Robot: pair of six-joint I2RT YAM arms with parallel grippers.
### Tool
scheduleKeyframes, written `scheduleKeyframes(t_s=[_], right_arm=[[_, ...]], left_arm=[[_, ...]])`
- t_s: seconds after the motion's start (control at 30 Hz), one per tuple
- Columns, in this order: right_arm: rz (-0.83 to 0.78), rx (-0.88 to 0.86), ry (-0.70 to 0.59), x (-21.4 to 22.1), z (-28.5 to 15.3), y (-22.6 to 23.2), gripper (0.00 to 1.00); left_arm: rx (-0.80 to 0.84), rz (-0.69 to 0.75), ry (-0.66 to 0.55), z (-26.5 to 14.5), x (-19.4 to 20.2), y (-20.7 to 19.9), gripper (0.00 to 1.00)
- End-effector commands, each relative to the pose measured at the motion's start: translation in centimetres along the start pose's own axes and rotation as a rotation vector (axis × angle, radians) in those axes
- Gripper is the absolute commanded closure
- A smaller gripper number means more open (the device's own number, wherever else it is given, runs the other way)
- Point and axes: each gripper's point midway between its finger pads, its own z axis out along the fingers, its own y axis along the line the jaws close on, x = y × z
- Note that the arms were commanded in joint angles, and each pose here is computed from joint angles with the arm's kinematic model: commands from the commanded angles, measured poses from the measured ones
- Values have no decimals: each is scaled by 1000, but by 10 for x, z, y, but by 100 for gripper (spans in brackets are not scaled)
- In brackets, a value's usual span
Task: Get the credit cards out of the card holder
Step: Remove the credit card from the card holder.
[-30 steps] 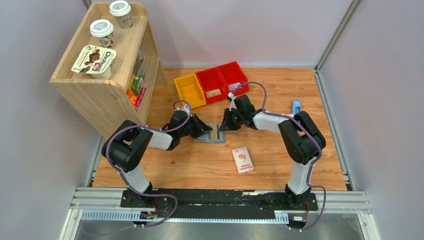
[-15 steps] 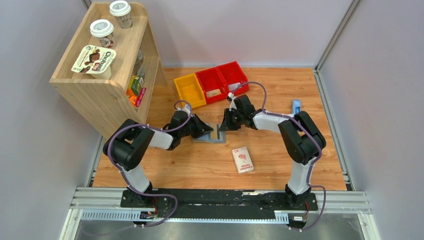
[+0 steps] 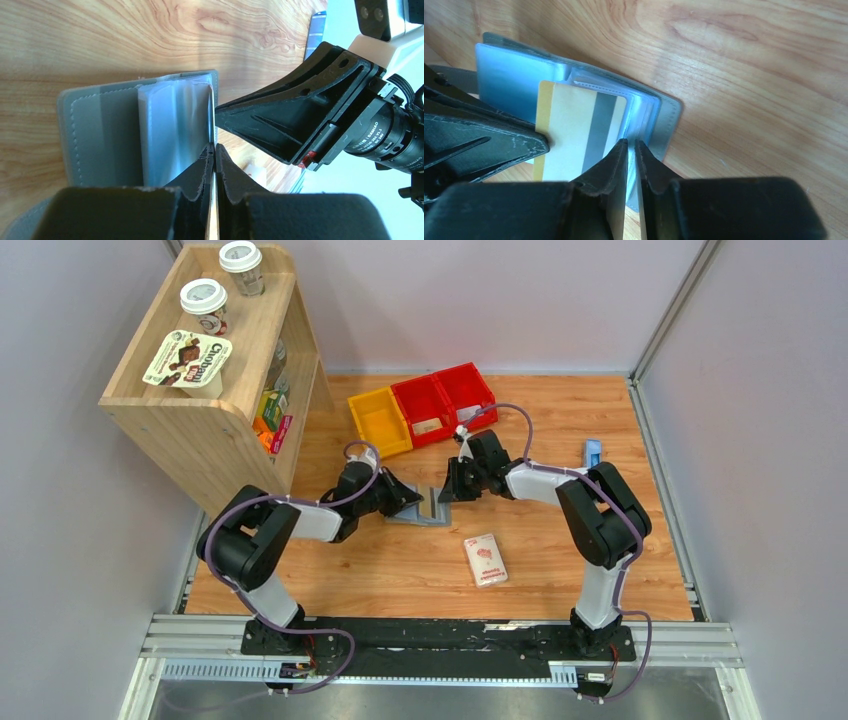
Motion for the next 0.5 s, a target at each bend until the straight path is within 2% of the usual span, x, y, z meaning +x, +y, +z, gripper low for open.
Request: scheduleKeyframes(t_s=[0.0,0.47], right_arm=[[5,65,79,30,7,-21,83],[4,63,75,28,7,-20,83]], left_arm=[[24,51,-23,-8,-4,-11,91],[-213,224,-26,-38,-9,23,95]])
